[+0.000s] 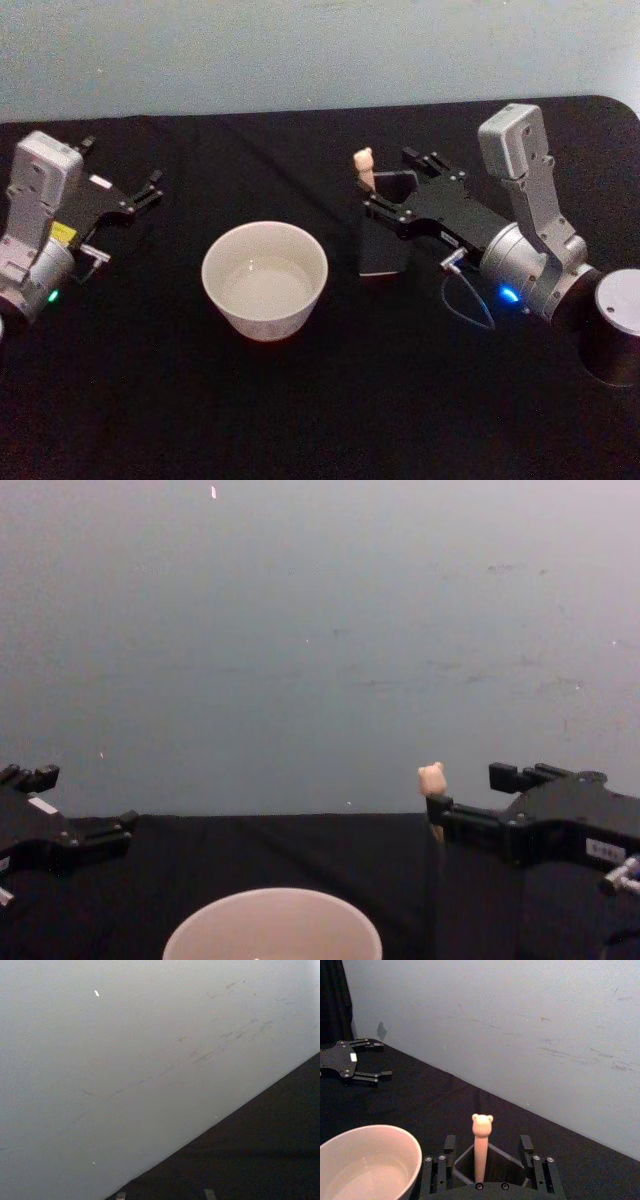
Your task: Pick up the stirring spoon with one hand, stir inside the cup, then place it back in its original position.
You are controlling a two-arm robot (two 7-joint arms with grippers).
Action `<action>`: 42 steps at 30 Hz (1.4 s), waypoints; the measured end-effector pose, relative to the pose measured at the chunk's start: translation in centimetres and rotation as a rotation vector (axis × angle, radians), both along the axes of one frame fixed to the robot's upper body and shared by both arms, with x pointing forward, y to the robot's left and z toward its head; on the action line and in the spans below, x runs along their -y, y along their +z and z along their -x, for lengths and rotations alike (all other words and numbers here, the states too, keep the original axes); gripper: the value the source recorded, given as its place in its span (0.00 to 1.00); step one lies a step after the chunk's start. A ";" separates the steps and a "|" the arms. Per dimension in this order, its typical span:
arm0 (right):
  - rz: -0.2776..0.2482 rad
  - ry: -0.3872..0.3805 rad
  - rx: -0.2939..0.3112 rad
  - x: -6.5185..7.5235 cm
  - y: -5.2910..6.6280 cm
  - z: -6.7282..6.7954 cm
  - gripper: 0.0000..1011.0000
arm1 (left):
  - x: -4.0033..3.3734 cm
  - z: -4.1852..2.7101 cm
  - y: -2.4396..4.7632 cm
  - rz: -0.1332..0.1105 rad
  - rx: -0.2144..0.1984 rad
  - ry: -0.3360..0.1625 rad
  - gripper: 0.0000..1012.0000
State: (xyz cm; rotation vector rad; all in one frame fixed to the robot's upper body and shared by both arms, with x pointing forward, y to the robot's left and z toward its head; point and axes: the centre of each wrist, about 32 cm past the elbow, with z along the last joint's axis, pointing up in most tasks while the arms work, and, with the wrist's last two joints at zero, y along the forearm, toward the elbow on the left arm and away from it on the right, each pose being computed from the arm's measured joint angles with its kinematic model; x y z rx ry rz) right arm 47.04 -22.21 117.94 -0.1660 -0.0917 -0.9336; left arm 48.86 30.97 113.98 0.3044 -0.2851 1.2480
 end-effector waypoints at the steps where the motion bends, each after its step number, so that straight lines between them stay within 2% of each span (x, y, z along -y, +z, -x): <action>1: 0.000 0.000 0.000 0.0 0.0 0.0 0.81 | 0.00 0.00 0.00 0.000 0.000 0.000 0.99; 5: -0.001 0.000 0.000 0.0 0.0 0.0 0.89 | 0.00 0.00 0.00 0.000 0.000 0.000 0.99; 7: -0.001 0.000 0.000 0.0 0.0 0.0 0.97 | 0.00 0.00 0.00 0.000 0.000 0.000 0.99; 15: -0.006 0.008 0.004 0.0 0.0 0.0 0.99 | 0.00 0.00 0.00 0.000 0.000 0.000 0.99; 20: -0.065 0.046 0.070 0.4 0.7 -0.2 0.99 | 0.00 0.00 0.00 0.000 0.000 0.000 0.99; 24: -0.129 0.034 0.145 0.7 1.4 -0.4 0.99 | 0.00 0.00 0.00 0.000 0.000 0.000 0.99; 27: -0.177 -0.056 0.213 1.2 1.7 -0.7 0.99 | 0.00 0.00 0.00 0.000 0.000 0.000 0.99; 31: -0.172 -0.169 0.247 1.5 1.3 -0.9 0.99 | 0.00 0.00 0.00 0.000 0.000 0.000 0.99; 33: -0.153 -0.252 0.255 1.8 0.6 -1.1 0.99 | 0.00 0.00 0.00 0.000 0.000 0.000 0.99; 37: -0.101 -0.363 0.231 2.1 -1.2 -1.6 0.99 | 0.00 0.00 0.00 0.000 0.000 0.000 0.99; 42: -0.053 -0.400 0.186 2.2 -2.8 -1.8 0.99 | 0.00 0.00 0.00 0.000 0.000 0.000 0.99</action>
